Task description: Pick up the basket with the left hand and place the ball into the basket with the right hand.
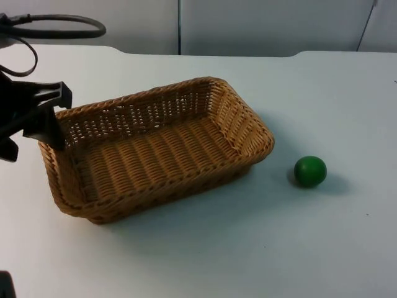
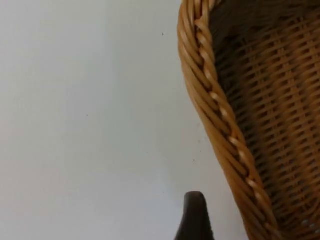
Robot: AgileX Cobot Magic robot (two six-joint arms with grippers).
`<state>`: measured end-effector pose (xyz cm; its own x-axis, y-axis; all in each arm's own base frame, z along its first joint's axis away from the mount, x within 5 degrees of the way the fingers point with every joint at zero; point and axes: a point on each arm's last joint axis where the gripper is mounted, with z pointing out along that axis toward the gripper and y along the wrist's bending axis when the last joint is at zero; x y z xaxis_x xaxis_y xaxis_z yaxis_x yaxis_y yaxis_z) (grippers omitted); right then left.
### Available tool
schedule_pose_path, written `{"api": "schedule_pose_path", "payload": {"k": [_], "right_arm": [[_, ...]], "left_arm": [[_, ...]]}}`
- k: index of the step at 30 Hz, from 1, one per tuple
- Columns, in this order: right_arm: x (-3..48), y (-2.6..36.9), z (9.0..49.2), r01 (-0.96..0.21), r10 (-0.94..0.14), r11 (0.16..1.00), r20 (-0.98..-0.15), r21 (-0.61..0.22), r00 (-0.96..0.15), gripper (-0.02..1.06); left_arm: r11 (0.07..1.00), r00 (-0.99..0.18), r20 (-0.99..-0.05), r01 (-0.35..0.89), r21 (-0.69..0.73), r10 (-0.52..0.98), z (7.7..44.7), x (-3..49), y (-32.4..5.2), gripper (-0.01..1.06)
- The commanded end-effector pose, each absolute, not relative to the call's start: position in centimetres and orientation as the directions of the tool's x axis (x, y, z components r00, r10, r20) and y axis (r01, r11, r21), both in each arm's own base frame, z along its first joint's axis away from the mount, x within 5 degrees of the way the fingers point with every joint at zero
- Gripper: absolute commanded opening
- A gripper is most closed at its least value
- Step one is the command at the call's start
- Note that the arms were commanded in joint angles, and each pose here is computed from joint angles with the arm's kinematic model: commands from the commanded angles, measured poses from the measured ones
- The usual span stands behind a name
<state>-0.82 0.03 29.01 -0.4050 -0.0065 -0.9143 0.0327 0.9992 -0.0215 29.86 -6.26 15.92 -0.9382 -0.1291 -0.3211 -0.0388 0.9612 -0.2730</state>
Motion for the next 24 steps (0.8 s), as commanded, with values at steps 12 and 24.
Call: {"api": "schedule_pose_path", "payload": {"k": [12, 24], "right_arm": [[-0.8, 0.0, 29.0, 0.029, -0.011, 0.999, -0.92, -0.024, -0.391, 0.0], [-0.8, 0.0, 29.0, 0.029, -0.011, 0.999, -0.92, -0.024, -0.391, 0.0]], "left_arm": [[0.968, -0.945, -0.291, -0.079, -0.239, -0.149, 12.2, 31.0, -6.2, 0.61], [0.963, -0.94, -0.304, -0.076, -0.259, -0.156, 12.4, 32.9, -6.7, 0.54]]}}
